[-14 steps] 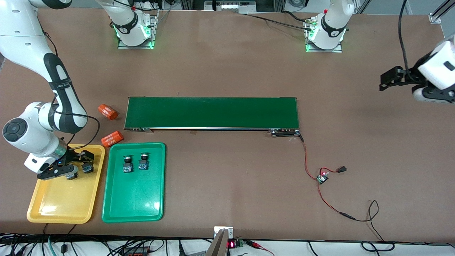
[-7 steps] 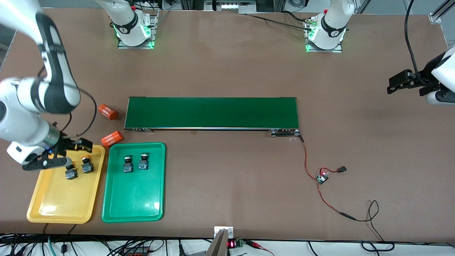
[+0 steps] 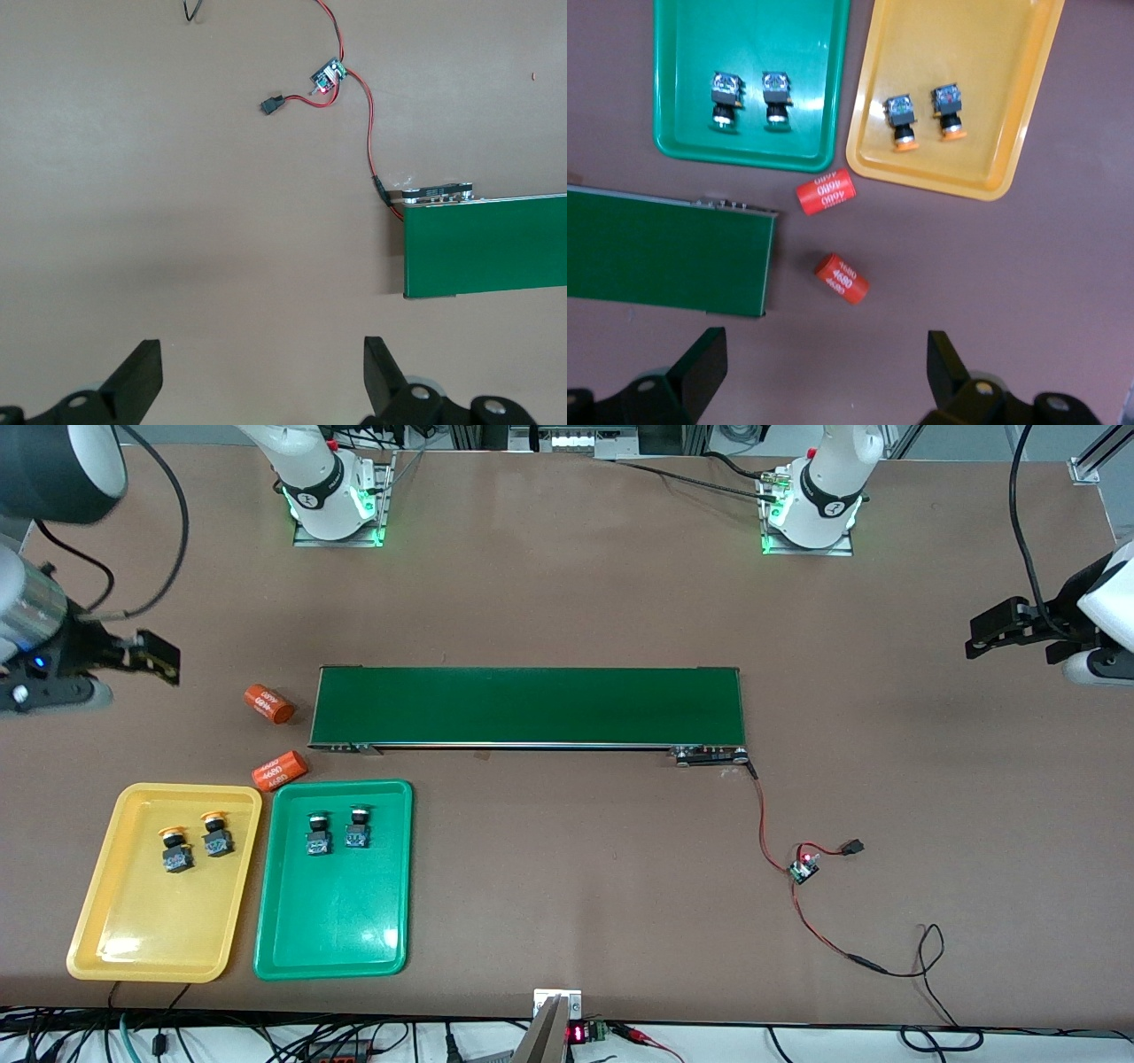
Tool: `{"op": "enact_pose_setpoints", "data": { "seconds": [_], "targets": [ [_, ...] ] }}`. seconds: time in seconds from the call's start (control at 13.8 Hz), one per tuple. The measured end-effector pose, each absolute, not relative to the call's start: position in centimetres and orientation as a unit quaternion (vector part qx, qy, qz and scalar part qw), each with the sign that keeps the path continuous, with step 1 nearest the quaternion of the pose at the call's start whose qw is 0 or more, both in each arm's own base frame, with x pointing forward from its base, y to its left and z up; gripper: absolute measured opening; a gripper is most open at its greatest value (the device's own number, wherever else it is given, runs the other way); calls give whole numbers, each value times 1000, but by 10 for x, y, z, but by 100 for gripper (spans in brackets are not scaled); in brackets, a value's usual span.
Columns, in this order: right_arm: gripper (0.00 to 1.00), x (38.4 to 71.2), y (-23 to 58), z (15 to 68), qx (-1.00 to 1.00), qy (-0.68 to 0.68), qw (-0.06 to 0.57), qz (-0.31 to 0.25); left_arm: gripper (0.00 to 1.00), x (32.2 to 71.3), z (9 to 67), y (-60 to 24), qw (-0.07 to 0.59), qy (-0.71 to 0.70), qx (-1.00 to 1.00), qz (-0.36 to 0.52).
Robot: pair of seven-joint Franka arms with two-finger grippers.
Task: Sort buttons by color to trays
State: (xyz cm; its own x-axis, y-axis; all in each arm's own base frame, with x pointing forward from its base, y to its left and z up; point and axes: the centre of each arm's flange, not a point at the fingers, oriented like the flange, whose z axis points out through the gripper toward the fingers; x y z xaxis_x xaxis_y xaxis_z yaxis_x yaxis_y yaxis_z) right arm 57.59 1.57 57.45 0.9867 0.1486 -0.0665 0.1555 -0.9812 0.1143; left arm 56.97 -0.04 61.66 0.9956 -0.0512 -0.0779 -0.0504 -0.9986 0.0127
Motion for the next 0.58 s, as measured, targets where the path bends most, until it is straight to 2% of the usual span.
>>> {"op": "enact_pose_setpoints", "data": {
  "seconds": [0.22,0.58],
  "targets": [
    [100,563,20,573,996,67,38,-51,100,569,618,1,5,-24,999,-39],
    [100,560,28,571,997,44,37,-60,100,552,630,14,12,-15,1000,-19]
  ]
}}
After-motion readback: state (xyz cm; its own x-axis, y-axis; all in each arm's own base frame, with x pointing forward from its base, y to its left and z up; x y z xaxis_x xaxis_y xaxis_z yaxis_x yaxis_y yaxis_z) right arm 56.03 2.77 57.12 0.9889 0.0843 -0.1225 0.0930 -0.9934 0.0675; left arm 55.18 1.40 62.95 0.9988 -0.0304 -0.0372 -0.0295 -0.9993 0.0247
